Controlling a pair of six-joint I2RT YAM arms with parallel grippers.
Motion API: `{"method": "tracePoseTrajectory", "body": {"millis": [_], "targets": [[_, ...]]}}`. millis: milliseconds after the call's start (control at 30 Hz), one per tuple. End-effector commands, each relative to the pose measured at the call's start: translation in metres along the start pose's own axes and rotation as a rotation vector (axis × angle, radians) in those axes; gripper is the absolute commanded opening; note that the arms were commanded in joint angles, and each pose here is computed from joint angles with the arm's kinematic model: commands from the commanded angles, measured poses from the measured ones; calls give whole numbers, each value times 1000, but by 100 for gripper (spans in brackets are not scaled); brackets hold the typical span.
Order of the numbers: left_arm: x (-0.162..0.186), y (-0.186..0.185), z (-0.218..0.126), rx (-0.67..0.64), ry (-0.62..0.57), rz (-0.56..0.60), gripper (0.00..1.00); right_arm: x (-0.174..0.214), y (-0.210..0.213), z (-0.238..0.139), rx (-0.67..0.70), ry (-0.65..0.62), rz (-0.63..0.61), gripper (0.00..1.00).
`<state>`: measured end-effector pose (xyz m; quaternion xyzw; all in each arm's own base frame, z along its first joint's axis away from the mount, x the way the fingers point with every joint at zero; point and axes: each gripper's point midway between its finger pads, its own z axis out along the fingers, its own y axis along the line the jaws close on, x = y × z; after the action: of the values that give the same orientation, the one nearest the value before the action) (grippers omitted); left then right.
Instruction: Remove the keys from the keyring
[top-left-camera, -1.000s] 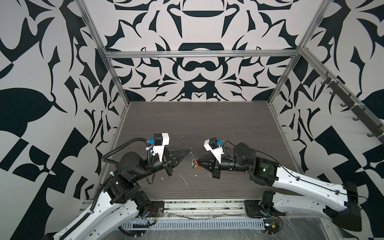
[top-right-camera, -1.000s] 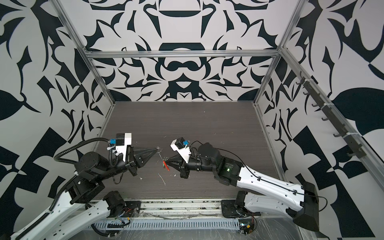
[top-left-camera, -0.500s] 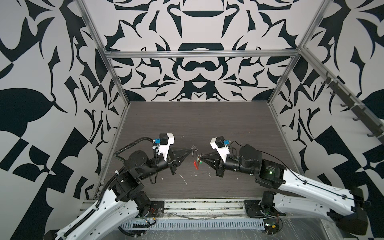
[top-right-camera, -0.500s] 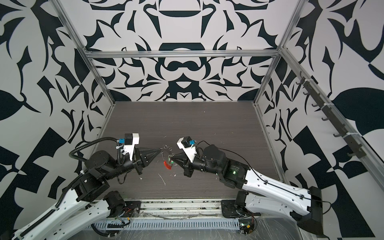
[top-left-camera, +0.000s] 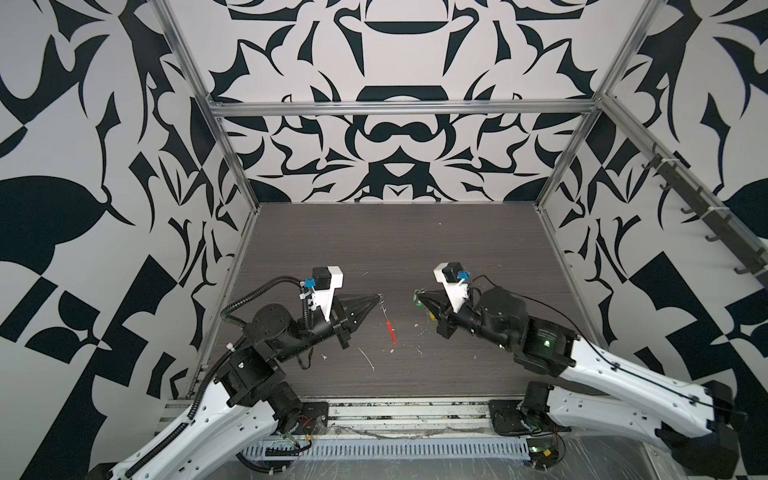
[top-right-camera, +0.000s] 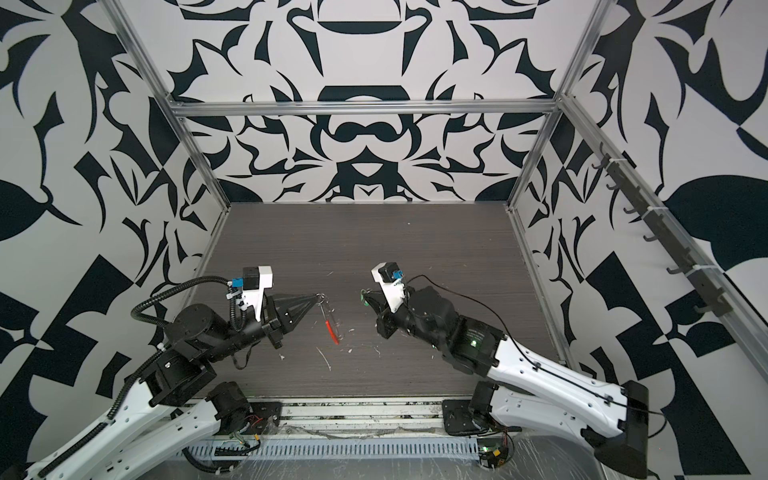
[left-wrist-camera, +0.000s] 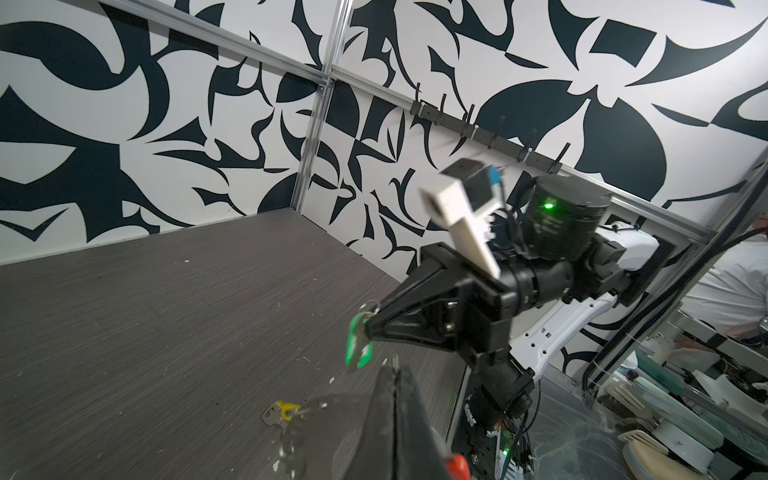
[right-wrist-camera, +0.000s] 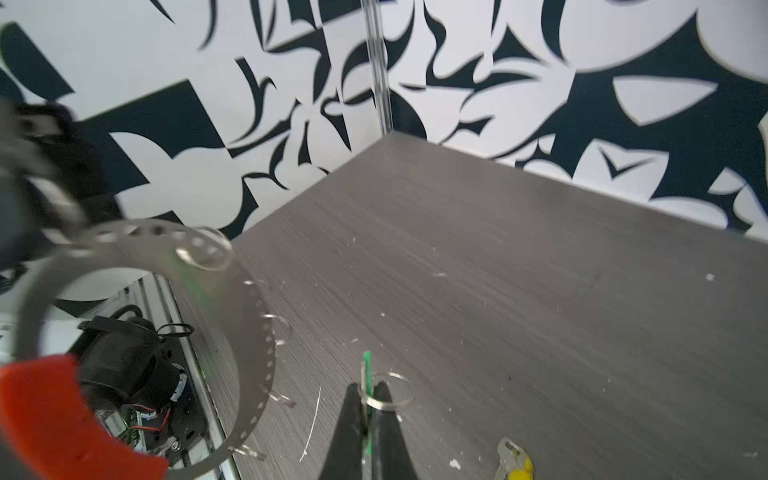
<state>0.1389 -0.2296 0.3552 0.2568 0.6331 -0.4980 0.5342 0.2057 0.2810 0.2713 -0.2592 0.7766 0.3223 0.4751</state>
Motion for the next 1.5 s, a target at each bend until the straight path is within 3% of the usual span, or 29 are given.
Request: {"method": "tracePoseTrajectory", "body": {"millis": [0, 167, 500, 800, 1033, 1200, 1467], "targets": [[-1, 1, -3, -11, -10, -4, 0, 20, -8, 28, -99, 114, 171, 0], [-1, 1, -5, -13, -13, -10, 0, 64, -15, 75, -152, 288, 246, 0], [5, 3, -2, -8, -8, -26, 0, 137, -54, 140, -54, 488, 346, 0], [9, 4, 0, -4, -7, -34, 0, 192, -83, 155, 67, 620, 403, 0], [10, 5, 0, -6, -5, -36, 0, 211, -103, 151, 183, 664, 401, 0], [12, 6, 0, -9, -2, -40, 0, 217, -109, 147, 220, 673, 399, 27], [13, 7, 0, -14, 1, -46, 0, 197, -116, 136, 276, 605, 380, 50]]}}
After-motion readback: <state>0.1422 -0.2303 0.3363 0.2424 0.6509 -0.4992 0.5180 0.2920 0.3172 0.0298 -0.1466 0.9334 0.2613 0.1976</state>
